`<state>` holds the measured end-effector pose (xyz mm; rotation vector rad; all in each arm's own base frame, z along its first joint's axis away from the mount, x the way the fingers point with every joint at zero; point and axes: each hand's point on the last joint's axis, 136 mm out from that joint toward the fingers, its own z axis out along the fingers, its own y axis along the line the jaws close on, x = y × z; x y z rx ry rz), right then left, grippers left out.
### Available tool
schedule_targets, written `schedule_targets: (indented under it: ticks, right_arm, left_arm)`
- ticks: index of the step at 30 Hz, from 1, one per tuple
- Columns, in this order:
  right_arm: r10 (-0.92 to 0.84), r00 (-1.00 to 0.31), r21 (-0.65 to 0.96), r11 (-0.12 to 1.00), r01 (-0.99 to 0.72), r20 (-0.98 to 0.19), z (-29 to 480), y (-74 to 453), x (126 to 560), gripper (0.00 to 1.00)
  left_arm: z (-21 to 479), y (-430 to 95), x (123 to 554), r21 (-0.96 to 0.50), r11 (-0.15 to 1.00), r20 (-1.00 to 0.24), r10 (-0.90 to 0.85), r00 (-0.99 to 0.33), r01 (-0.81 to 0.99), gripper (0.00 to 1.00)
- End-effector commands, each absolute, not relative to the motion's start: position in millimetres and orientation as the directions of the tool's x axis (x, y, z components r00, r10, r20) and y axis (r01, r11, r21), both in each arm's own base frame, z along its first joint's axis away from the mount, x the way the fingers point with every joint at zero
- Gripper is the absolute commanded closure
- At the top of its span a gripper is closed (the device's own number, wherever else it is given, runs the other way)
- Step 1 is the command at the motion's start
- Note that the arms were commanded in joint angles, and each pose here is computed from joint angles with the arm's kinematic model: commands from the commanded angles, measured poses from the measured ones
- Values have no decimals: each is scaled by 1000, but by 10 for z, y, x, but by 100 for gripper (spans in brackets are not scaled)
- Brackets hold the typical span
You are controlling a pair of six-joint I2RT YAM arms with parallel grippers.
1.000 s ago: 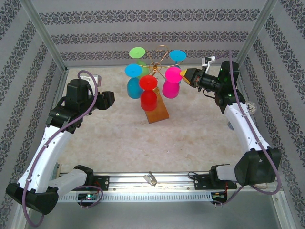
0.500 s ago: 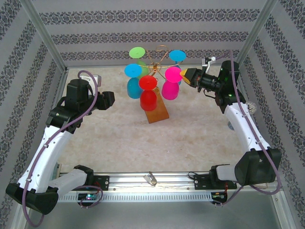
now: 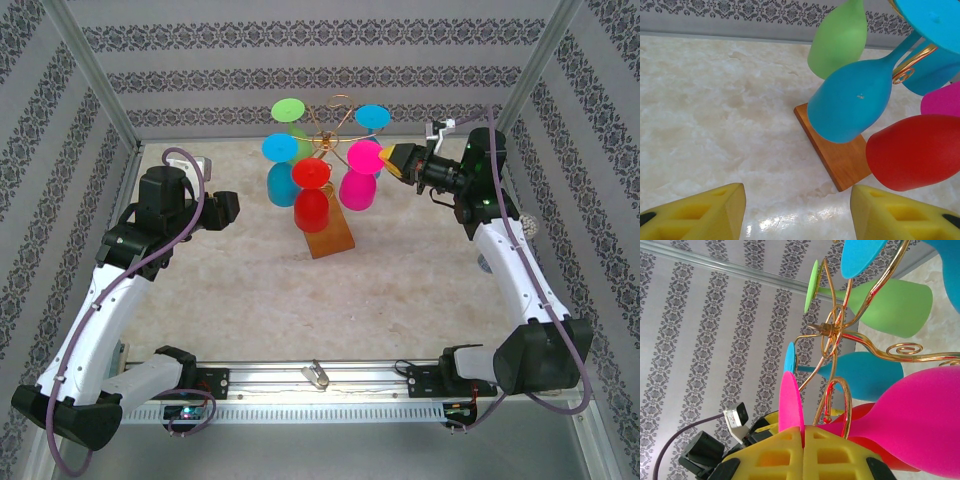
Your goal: Take the wine glass off the wine glass rack
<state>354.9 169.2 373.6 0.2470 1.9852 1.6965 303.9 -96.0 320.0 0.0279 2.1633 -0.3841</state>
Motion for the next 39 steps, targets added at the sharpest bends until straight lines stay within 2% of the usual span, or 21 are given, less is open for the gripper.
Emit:
schedule_targets:
  ticks: [1,25,39]
  right_arm:
    - [436,-849,952,198,-234,-300,3859,1683,3441,100]
    - [404,-860,946,215,-241,-311,3769,1798,3415,100]
    - [374,-867,940,215,-263,-328,3823,1970,3440,100]
  left_arm:
    - [3312,-966,3028,-245,952,-829,-109,-548,181,42]
    - [3260,-948,3019,-235,956,-824,-101,-557,174,42]
    - [3185,-1129,2892,-258,926,-804,-48,-592,275,43]
